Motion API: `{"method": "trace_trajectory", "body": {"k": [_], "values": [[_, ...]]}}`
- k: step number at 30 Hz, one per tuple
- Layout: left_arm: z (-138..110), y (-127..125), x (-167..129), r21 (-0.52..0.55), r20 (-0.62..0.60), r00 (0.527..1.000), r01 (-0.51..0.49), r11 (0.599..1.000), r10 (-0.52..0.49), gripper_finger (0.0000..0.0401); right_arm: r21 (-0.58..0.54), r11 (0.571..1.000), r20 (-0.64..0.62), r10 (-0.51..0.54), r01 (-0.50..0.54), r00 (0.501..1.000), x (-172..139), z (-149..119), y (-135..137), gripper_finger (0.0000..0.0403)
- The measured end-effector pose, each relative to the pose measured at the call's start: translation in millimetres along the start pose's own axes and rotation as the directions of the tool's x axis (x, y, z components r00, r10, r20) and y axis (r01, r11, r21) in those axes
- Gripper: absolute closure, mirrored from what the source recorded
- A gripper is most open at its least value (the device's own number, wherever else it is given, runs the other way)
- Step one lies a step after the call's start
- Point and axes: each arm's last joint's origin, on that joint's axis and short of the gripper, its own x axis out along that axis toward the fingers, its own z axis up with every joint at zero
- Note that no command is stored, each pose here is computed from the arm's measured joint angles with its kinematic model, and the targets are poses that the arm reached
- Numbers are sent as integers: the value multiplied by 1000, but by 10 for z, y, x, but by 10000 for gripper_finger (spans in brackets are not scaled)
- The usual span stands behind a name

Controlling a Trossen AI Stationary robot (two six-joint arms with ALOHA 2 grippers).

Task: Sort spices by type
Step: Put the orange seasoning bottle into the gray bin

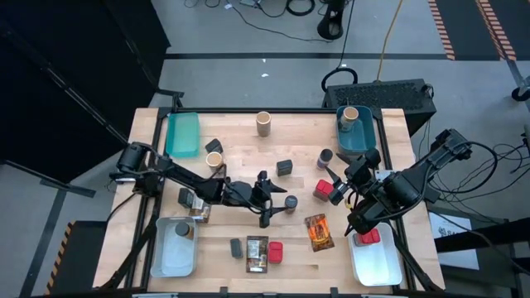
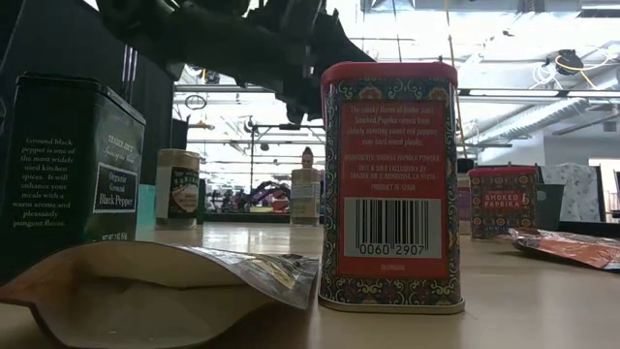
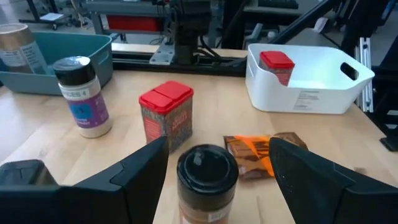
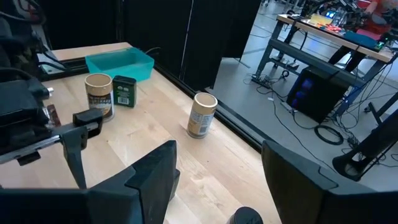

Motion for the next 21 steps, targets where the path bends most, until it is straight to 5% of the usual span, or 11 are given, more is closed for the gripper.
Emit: {"method": "trace_trajectory", "body": {"k": [21], "values": [[-96, 53, 192, 2, -50, 999, 0, 1000, 0, 121, -4, 1000, -12, 5, -5, 1000, -3, -1, -8, 183]]}}
